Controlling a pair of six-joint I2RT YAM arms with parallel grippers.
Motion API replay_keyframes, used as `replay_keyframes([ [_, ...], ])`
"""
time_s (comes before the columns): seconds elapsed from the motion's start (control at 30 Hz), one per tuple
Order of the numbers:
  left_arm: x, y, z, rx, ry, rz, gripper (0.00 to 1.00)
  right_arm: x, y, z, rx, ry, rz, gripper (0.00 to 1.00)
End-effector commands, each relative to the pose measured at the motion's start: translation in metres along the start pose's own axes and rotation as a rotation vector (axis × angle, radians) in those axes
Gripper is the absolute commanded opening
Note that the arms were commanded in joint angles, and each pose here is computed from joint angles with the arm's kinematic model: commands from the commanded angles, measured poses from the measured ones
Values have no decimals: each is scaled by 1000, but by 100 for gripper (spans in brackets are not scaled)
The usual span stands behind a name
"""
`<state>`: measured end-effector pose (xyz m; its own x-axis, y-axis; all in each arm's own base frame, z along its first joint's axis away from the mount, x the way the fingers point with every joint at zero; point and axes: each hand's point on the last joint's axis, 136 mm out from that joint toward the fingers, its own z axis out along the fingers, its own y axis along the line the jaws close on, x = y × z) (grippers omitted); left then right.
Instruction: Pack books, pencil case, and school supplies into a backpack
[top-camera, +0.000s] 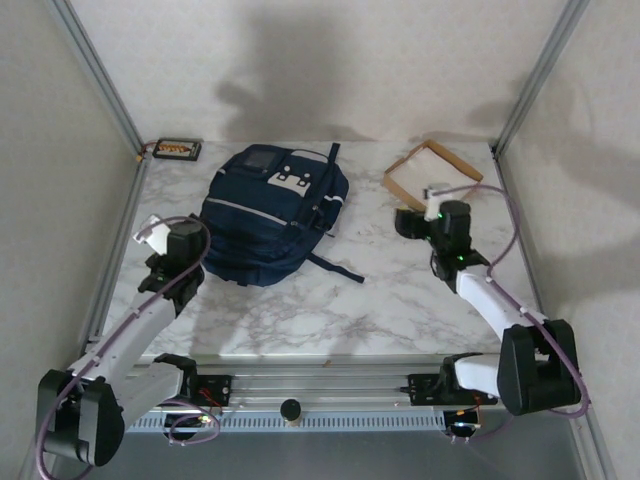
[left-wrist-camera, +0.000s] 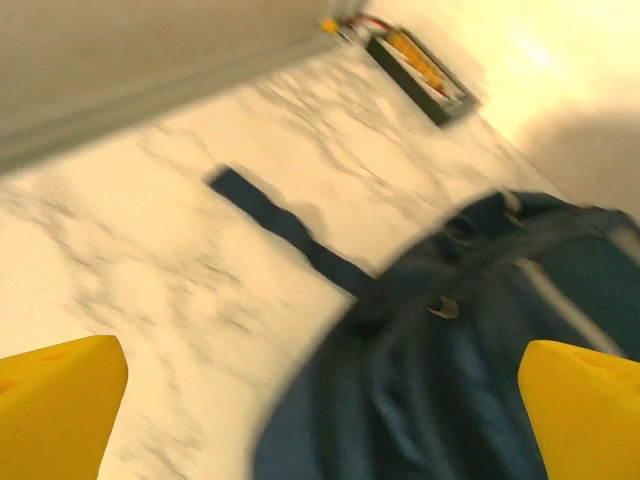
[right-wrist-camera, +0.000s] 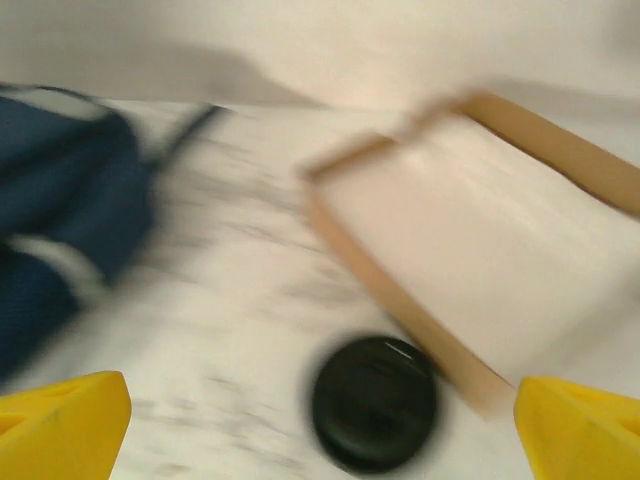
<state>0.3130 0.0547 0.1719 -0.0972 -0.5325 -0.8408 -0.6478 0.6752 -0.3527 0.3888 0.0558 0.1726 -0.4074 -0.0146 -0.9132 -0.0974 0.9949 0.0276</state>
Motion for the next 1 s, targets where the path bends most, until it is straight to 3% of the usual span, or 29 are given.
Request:
replay_keyframes([
  [0.0,-26,31,0,-111,-266,156,100,14,-73,-12,261,-98,139,99],
  [0.13,-9,27,5,16,-325,183,100,38,-92,-12,260,-176,154,99],
  [0.23,0,25,-1,132,-373,154,100,32,-75,-10,125,-288,136,99],
  [0.33,7,5,6,199,-355,225,99,30,-48,-2,-31,-312,53,99],
  [0.5,18,-30,2,402,-368,289,99,47,-25,-15,-93,-373,-32,99],
  [0.63,35,-42,26,388,-310,338,99,50,-56,0,67,-304,58,99],
  [0.7,37,-33,41,337,-277,305,99,49,-53,0,81,-309,42,99],
  [0.97,36,-30,43,332,-272,291,99,51,-53,1,81,-302,42,99],
])
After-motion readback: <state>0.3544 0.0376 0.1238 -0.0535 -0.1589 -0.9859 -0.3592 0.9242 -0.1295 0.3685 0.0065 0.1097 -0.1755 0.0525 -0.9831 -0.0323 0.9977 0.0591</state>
